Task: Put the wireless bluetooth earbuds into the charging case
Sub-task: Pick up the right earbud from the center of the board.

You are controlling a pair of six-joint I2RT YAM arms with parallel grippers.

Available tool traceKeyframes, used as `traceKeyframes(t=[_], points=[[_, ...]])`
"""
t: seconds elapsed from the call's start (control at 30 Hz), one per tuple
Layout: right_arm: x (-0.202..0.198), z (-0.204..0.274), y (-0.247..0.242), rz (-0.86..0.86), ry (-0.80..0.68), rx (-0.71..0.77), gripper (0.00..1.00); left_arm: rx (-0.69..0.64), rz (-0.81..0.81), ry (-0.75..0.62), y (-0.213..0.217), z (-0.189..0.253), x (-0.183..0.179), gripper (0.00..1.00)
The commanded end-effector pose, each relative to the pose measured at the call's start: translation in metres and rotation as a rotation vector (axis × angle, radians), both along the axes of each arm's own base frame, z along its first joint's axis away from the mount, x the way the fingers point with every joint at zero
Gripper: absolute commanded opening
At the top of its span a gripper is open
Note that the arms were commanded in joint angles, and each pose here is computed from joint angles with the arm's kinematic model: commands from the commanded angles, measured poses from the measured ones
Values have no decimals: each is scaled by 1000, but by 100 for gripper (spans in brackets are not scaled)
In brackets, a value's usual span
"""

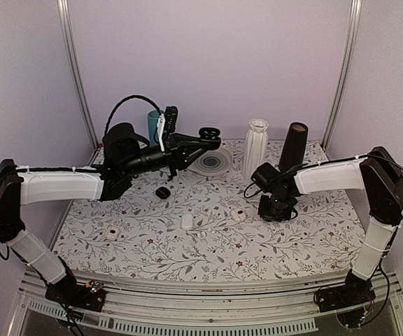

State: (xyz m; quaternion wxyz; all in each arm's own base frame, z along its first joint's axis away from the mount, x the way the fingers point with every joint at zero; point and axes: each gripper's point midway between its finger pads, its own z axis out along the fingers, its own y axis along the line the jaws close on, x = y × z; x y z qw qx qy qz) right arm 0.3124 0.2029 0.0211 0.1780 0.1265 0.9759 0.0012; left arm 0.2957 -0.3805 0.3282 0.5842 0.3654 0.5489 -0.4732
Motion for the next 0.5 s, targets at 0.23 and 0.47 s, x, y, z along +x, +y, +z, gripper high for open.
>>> traceKeyframes(t=[0.23, 0.47], points=[[25, 74, 8, 190, -263, -76, 5, 90, -10, 57, 4, -37, 19, 0], [31, 135, 14, 268, -439, -106, 5, 179, -103, 103, -1, -62, 17, 0]])
